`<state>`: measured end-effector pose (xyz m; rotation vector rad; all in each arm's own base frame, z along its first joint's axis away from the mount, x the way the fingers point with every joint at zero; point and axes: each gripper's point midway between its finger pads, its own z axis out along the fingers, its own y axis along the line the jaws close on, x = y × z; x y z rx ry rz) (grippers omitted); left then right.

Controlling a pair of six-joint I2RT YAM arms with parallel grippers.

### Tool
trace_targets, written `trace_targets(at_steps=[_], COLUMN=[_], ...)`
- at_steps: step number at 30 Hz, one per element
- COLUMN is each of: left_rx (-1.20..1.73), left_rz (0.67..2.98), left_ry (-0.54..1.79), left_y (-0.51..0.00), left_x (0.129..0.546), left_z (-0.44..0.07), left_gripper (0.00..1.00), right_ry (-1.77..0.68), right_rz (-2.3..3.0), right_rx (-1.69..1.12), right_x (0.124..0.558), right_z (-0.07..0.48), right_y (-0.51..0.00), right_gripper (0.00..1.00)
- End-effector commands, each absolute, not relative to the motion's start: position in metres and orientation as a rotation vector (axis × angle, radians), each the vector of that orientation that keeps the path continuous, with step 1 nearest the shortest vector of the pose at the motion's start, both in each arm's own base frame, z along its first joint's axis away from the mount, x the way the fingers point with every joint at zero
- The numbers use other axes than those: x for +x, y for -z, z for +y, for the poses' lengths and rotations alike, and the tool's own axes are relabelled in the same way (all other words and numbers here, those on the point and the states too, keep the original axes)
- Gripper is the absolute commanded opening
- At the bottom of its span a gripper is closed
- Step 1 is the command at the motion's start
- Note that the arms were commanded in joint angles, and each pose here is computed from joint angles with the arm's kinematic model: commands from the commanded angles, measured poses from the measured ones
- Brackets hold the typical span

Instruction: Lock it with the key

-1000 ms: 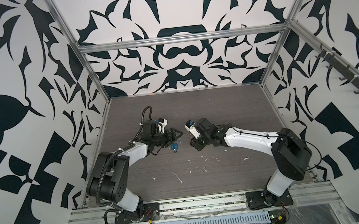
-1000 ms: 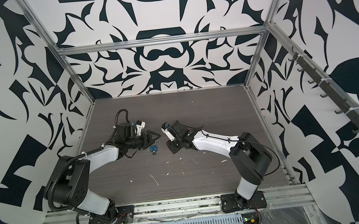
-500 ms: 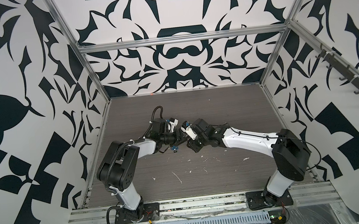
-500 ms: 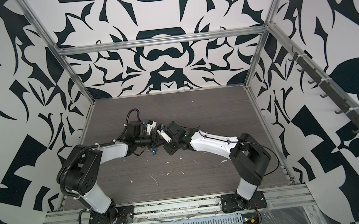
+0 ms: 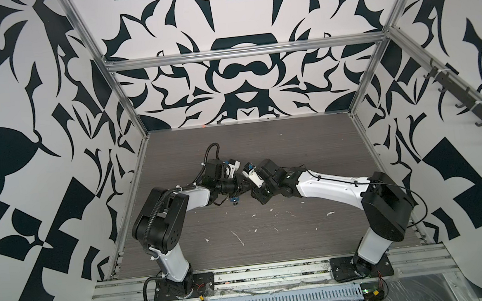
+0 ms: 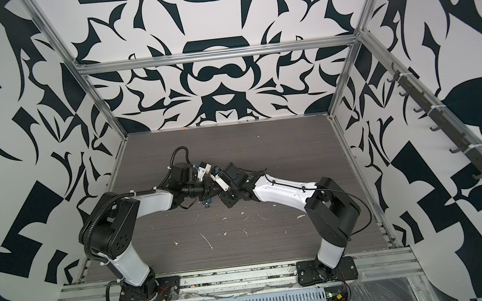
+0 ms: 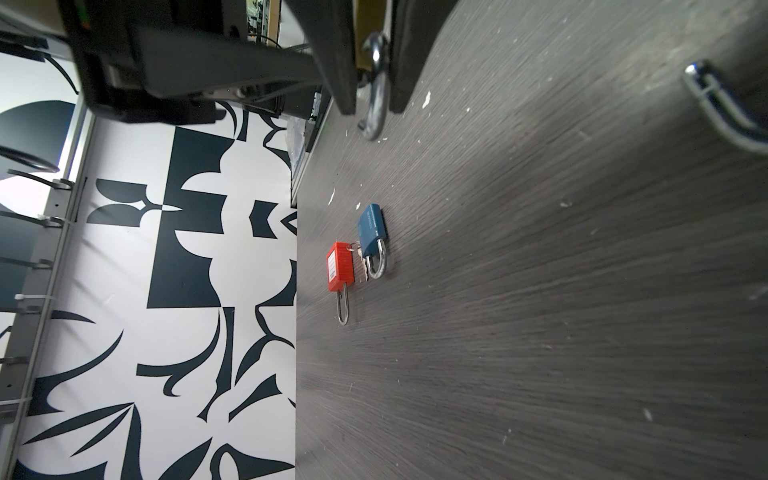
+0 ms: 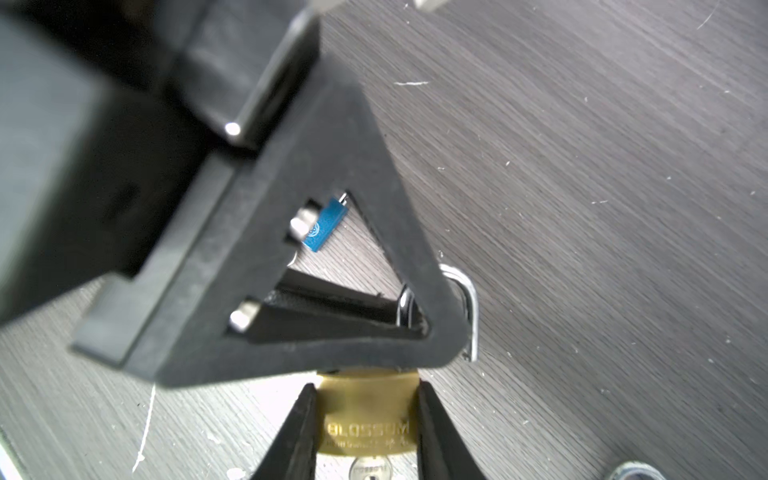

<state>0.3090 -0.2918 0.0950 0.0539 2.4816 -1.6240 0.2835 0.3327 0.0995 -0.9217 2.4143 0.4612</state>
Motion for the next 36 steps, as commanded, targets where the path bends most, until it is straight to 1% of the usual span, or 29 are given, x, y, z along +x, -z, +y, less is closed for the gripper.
trace_targets(at_steps=[1,3,7,10,11,13,14,16,17,19,21,24,27,31,36], left_rx=[0.081,0.083,0.084,0.089,0.087,0.079,0.066,0.055,0.058,0.073,0.072,0.061,0.051,0.058,0.044], left_rz=[2.462,2.459,2.451,2.43,2.421,2.4,2.382,2.324,2.297,2.251,2.22,2.187,2.147,2.091,2.033], left_ry=[1.655,1.658,1.665,1.675,1.68,1.692,1.695,1.708,1.718,1.731,1.737,1.744,1.765,1.805,1.842], left_y=[-0.1,-0.101,-0.102,-0.108,-0.11,-0.116,-0.12,-0.133,-0.14,-0.154,-0.164,-0.175,-0.186,-0.2,-0.212], left_x=[0.313,0.313,0.314,0.316,0.317,0.318,0.32,0.322,0.322,0.322,0.322,0.323,0.324,0.324,0.326], left_z=[-0.297,-0.298,-0.298,-0.3,-0.3,-0.301,-0.3,-0.299,-0.299,-0.298,-0.297,-0.296,-0.296,-0.297,-0.297], left_gripper=[0.14,0.11,0.01,0.0,0.0,0.0,0.0,0.0,0.0,0.0,0.0,0.0,0.0,0.0,0.0], right_ry=[-0.465,-0.463,-0.454,-0.453,-0.456,-0.442,-0.43,-0.418,-0.458,-0.648,-0.876,-1.126,-1.291,-1.514,-1.882], right_rz=[2.345,2.343,2.334,2.321,2.319,2.314,2.307,2.281,2.261,2.223,2.197,2.199,2.213,2.178,1.996], right_rx=[-0.904,-0.902,-0.893,-0.887,-0.884,-0.864,-0.84,-0.788,-0.752,-0.654,-0.494,-0.241,-0.058,0.044,0.266], right_x=[0.294,0.295,0.297,0.3,0.3,0.302,0.304,0.306,0.305,0.303,0.303,0.308,0.304,0.291,0.288], right_z=[0.342,0.342,0.341,0.342,0.343,0.341,0.338,0.33,0.327,0.321,0.309,0.288,0.278,0.285,0.292], right_y=[-0.121,-0.121,-0.123,-0.125,-0.127,-0.13,-0.135,-0.148,-0.158,-0.181,-0.203,-0.225,-0.237,-0.252,-0.267], right_gripper=[0.25,0.25,0.26,0.28,0.3,0.38,0.44,0.51,0.54,0.56,0.56,0.55,0.52,0.52,0.49])
